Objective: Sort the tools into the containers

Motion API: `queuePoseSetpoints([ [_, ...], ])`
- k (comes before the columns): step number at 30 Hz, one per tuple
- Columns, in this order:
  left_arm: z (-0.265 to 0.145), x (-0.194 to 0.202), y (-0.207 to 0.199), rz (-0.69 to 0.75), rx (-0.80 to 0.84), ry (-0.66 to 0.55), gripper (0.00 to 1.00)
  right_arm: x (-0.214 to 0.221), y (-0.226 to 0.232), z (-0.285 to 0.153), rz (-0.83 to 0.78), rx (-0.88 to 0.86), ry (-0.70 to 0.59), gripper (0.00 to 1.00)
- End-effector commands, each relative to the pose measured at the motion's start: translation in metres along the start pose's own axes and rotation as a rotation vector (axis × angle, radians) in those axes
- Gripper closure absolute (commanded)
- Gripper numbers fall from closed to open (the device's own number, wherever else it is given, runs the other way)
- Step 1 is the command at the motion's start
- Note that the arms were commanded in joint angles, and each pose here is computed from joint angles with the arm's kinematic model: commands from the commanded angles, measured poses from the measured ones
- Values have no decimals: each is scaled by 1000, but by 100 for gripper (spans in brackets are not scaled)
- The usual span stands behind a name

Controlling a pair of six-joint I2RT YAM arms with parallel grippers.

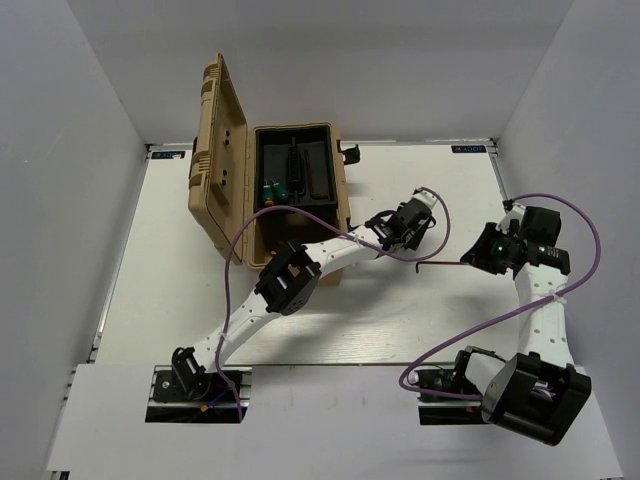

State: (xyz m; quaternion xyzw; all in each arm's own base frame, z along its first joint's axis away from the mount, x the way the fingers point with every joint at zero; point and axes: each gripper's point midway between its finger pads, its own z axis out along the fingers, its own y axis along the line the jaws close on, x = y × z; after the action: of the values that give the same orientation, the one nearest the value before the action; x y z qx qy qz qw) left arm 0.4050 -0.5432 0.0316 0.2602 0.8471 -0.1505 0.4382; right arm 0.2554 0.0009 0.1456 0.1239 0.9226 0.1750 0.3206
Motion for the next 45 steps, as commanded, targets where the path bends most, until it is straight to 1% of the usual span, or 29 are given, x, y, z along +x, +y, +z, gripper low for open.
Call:
queuePoseSetpoints([
  [1, -4, -11, -5, -14, 11, -18, 48, -7, 5, -2, -1, -30, -39, 84],
  [3, -1, -7, -1, -11, -17, -16, 48, -7, 6, -3, -5, -34, -40, 84],
  [4, 1, 2, 1, 4, -22, 4, 50, -7, 7, -3, -5, -37, -40, 84],
  [7, 0, 7, 3, 11, -27, 24, 53, -8, 7, -4, -3, -37, -44, 84],
  [8, 3, 15, 4, 18, -32, 44, 55, -8, 8, -4, -7, -38, -46, 84],
  [12, 1, 27, 6, 69, -51, 78, 58, -9, 8, -4, -3, -38, -49, 84],
  [14, 3, 45, 12, 95, -71, 120, 61, -8, 9, -5, -3, -42, -49, 84],
  [15, 3, 53, 14, 102, -75, 139, 61, -7, 9, -5, -2, -43, -45, 84],
  [17, 1, 59, 19, 120, -89, 154, 63, -7, 9, -5, 2, -46, -46, 84],
  [19, -1, 75, 24, 147, -97, 197, 66, -8, 9, -6, 1, -48, -48, 84],
  [22, -8, 88, 34, 187, -123, 241, 66, -7, 10, -6, 6, -52, -46, 84],
  [23, -9, 101, 38, 210, -127, 271, 66, -8, 9, -6, 5, -49, -49, 84],
  [25, -14, 106, 44, 231, -141, 286, 68, -7, 10, -6, 5, -53, -48, 84],
  [27, -19, 118, 51, 255, -155, 316, 71, -7, 10, -6, 5, -54, -48, 84],
  [28, -20, 122, 53, 268, -156, 327, 74, -8, 10, -7, 4, -53, -53, 84],
  [30, -22, 122, 54, 269, -156, 330, 78, -8, 10, -6, 7, -54, -49, 84],
  [32, -24, 130, 54, 273, -146, 351, 79, -8, 9, -6, 12, -55, -47, 84],
  [35, -27, 140, 53, 287, -122, 389, 89, -8, 10, -6, 13, -58, -52, 84],
  [36, -28, 142, 46, 292, -107, 390, 92, -8, 9, -6, 16, -58, -50, 84],
  [37, -32, 150, 50, 299, -110, 410, 97, -7, 9, -6, 20, -57, -47, 84],
  [38, -35, 148, 50, 298, -110, 409, 99, -8, 9, -6, 19, -57, -47, 84],
  [39, -38, 149, 52, 300, -111, 415, 100, -7, 9, -6, 15, -59, -48, 84],
  [40, -43, 160, 54, 306, -106, 443, 100, -8, 9, -6, 16, -58, -50, 84],
  [42, -55, 155, 55, 303, -96, 443, 100, -7, 9, -5, 17, -61, -47, 84],
  [43, -60, 166, 60, 308, -99, 458, 100, -7, 9, -5, 19, -60, -46, 84],
  [45, -72, 168, 57, 312, -80, 460, 100, -8, 10, -6, 16, -64, -48, 84],
])
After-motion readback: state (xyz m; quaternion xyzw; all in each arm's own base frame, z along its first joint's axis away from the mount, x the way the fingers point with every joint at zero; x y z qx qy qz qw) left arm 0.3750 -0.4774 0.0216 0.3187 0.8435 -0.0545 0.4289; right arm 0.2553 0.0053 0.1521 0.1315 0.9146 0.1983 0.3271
